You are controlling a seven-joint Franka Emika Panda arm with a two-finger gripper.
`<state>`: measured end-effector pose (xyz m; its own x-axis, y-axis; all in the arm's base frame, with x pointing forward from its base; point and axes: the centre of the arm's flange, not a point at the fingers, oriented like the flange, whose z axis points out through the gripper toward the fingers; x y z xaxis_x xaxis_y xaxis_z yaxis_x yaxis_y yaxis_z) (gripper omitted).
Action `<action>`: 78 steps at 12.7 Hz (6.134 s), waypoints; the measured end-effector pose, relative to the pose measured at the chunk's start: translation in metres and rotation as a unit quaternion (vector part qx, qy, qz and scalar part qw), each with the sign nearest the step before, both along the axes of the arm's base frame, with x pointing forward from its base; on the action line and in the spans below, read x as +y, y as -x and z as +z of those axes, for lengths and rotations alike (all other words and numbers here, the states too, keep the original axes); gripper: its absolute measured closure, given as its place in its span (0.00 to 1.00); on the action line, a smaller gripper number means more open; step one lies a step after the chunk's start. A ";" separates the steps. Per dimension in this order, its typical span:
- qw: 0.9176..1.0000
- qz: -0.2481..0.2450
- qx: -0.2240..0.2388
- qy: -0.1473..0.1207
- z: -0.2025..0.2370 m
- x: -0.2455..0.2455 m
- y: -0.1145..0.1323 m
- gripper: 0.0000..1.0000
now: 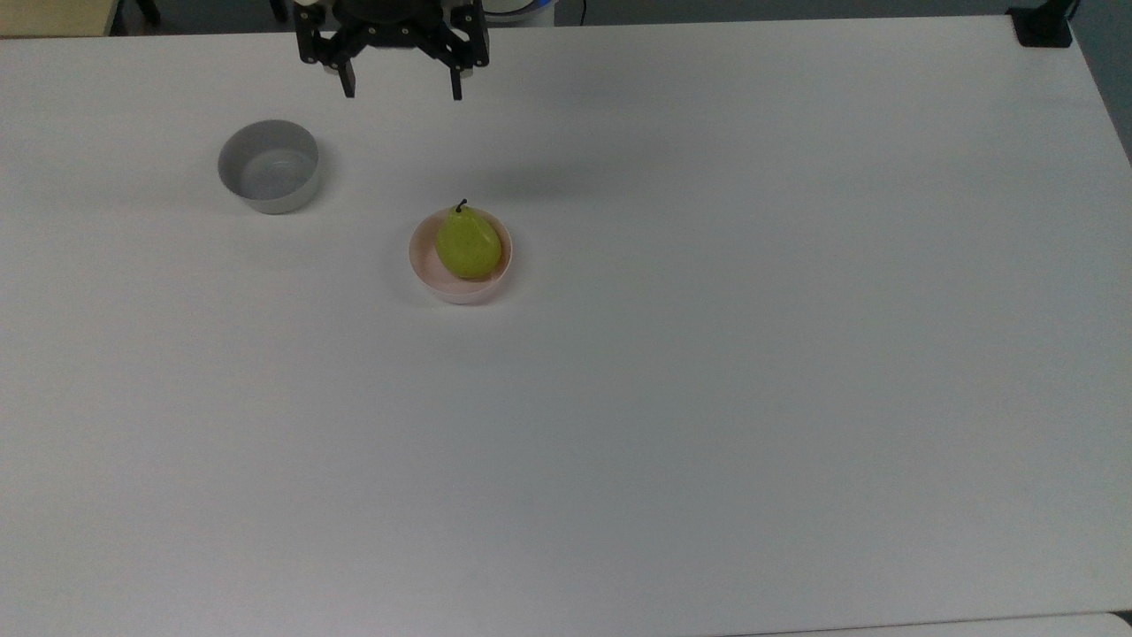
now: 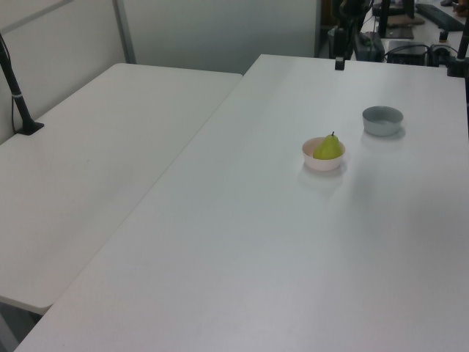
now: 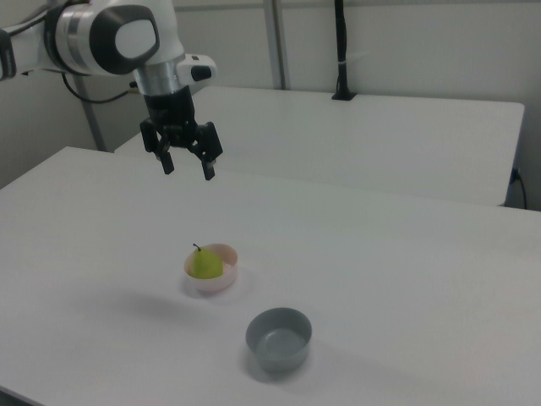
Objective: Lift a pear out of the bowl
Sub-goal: 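Move the open gripper over the pear in the pink bowl, then lower the gripper around the pear and close it, then lift the grasped pear up out of the pink bowl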
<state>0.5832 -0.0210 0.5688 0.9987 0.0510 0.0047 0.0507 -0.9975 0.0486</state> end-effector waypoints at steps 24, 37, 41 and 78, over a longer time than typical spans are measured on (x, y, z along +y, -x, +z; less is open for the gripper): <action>0.993 0.106 0.036 0.022 -0.188 0.045 -0.020 0.18; 0.992 0.117 0.043 0.031 -0.214 0.047 -0.025 0.30; 0.992 0.117 0.046 0.031 -0.218 0.047 -0.026 0.30; 0.999 0.046 0.000 0.027 -0.099 -0.053 -0.036 0.39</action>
